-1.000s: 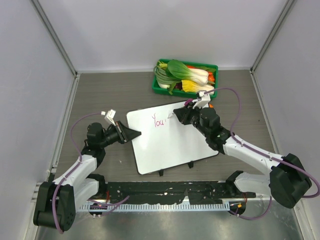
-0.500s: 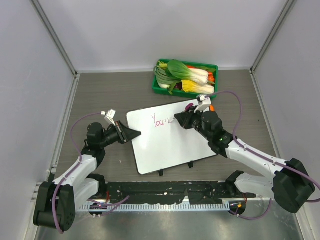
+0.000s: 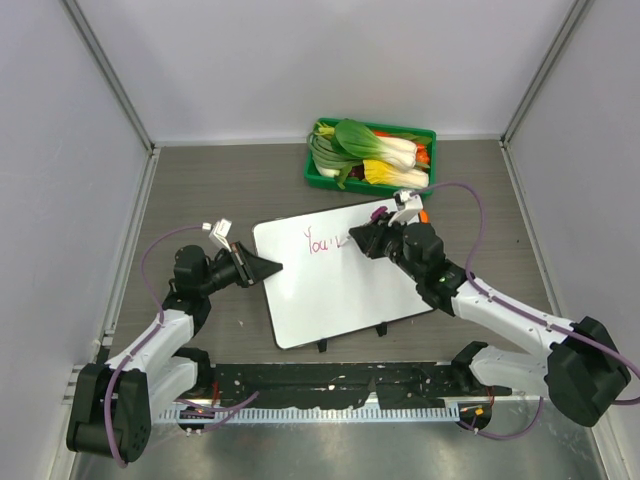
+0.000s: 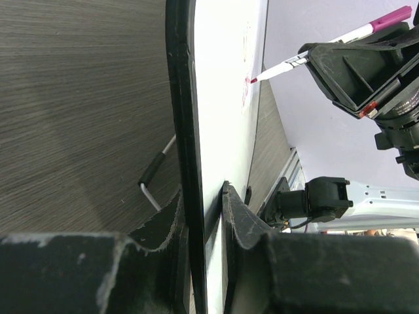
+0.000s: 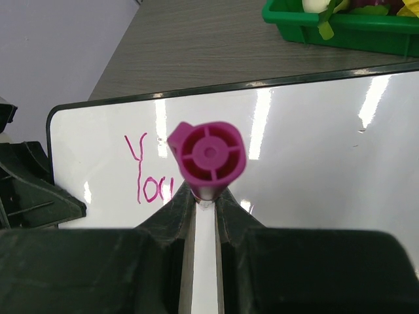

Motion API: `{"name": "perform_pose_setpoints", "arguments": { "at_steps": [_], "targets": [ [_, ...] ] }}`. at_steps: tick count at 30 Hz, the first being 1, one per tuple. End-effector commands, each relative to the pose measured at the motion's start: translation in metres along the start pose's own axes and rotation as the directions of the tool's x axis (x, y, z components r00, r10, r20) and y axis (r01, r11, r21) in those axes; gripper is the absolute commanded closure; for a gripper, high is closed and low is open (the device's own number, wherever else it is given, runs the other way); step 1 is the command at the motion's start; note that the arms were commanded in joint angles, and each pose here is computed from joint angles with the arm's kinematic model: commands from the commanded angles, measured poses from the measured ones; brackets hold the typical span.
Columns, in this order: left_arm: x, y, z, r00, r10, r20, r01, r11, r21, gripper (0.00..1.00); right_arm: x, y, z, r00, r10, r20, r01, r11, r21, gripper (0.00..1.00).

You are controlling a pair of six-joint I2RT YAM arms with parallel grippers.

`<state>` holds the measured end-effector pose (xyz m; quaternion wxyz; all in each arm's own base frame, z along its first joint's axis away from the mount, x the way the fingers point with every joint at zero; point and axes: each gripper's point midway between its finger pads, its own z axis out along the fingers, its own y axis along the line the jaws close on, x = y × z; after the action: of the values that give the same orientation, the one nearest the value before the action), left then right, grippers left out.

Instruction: Write a sentence on the whiteboard

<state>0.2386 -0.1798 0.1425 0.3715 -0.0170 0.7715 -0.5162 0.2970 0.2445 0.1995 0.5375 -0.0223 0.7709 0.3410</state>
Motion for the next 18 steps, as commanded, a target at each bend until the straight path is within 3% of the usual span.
{"name": "perform_pose_setpoints", "arguments": {
  "at_steps": [1,18],
  "targets": [
    [0.0016,0.0435,-0.0016,0.992,0.123,0.013,-0.118,0.978,-0.174,1.00,-0.0275,0.0034,0.0071,0.997,-0.013,0.081,0.011,1.000,0.024,0.99],
    [0.0026,0.0430,-0.0015,0.992,0.123,0.011,-0.119,0.978,-0.172,1.00,-0.0354,-0.0029,0.0171,0.995,-0.016,0.094,0.009,0.997,0.073,0.99]
  ]
}}
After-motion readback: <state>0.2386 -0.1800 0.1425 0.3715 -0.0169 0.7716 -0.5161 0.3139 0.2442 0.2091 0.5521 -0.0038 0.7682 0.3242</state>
